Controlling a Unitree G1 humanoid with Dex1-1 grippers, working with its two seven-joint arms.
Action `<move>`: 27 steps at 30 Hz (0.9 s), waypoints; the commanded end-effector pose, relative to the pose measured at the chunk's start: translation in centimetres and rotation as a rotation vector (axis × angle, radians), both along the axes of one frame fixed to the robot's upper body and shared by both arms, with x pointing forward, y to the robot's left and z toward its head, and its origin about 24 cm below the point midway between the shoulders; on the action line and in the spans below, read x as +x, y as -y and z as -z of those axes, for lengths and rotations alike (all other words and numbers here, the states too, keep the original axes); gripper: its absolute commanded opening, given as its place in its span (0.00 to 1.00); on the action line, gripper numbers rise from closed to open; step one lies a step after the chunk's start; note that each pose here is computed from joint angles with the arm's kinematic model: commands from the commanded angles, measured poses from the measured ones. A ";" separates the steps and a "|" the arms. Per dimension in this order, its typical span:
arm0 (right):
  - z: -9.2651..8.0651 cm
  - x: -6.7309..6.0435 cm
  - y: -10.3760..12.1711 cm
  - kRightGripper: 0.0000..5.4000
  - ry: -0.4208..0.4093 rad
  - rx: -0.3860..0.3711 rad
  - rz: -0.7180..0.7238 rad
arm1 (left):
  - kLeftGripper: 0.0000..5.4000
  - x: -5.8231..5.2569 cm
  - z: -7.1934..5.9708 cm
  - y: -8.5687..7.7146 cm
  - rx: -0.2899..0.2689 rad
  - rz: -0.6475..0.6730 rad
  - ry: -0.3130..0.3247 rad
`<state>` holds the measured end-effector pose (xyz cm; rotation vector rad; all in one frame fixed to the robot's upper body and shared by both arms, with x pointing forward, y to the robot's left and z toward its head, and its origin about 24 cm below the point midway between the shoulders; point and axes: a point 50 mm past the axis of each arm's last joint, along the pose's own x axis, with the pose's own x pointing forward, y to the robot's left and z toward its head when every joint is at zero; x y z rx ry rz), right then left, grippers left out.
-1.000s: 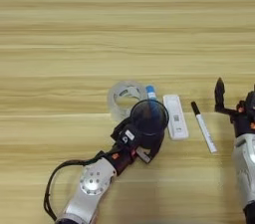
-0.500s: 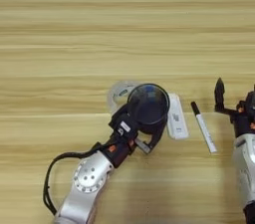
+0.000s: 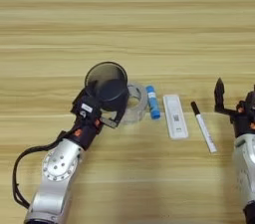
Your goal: Move the objects on the table
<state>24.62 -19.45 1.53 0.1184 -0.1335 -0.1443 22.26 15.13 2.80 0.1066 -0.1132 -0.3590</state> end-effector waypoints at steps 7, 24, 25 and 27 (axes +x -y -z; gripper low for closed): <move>0.3 0.0 -0.1 1.00 -0.021 0.000 0.006 | 0.85 1.3 0.8 -4.4 0.049 -0.206 -0.042; 0.3 -0.1 -0.1 1.00 -0.025 0.000 0.003 | 0.85 1.7 3.9 -6.0 0.064 -0.296 -0.159; 0.3 -0.1 -0.2 1.00 -0.025 0.001 0.003 | 0.85 1.7 4.1 -6.0 0.064 -0.296 -0.164; 0.3 -0.1 -0.2 1.00 -0.025 0.001 0.003 | 0.85 1.7 4.5 -5.9 0.062 -0.295 -0.175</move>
